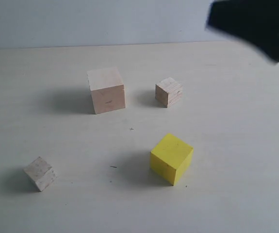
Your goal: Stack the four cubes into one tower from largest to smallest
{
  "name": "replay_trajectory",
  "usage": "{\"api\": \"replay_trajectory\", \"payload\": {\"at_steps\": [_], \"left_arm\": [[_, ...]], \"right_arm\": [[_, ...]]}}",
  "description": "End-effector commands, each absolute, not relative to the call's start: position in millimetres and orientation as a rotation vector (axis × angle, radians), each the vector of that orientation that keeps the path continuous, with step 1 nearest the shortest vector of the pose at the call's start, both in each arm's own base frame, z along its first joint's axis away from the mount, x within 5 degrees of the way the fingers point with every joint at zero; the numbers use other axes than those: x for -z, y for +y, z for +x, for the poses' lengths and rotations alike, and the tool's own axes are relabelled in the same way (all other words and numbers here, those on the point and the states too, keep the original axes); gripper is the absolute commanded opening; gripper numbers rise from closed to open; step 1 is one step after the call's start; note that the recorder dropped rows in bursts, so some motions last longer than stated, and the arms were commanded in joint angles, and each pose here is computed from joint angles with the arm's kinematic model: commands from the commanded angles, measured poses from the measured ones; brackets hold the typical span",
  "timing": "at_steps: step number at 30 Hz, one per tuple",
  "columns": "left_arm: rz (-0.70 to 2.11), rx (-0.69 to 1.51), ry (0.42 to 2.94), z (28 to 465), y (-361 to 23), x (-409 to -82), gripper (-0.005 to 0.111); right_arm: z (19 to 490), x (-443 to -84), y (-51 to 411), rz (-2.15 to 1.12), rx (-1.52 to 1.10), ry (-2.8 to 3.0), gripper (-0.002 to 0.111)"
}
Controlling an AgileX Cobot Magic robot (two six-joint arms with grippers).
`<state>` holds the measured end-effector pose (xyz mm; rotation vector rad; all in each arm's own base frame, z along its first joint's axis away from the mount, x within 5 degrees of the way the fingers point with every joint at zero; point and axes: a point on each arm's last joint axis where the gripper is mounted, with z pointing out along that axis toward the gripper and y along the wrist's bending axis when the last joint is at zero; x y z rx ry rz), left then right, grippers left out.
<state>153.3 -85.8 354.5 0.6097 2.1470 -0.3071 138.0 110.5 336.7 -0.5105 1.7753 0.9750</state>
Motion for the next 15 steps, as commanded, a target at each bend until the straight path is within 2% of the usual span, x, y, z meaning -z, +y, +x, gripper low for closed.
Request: {"api": "replay_trajectory", "payload": {"at_steps": [1, 4, 10, 13, 15], "left_arm": [[0.68, 0.307, 2.227, 170, -100, -341, 0.0], [0.656, 0.315, 2.177, 177, -104, -342, 0.0], [0.641, 0.328, 2.152, 178, -104, -345, 0.0], [0.623, 0.373, 2.171, 177, -106, -344, 0.0], [0.607, 0.4, 2.169, 176, -107, -345, 0.0]], "right_arm": [[164, -290, 138, -0.625, -1.165, 2.062, 0.0], [182, -268, 143, -0.579, -1.135, 2.166, 0.0], [214, -267, 129, -0.172, -0.922, 2.119, 0.0], [221, -277, 128, -0.44, -0.704, 1.999, 0.0], [228, -288, 126, -0.448, -0.62, 1.948, 0.0]]}}
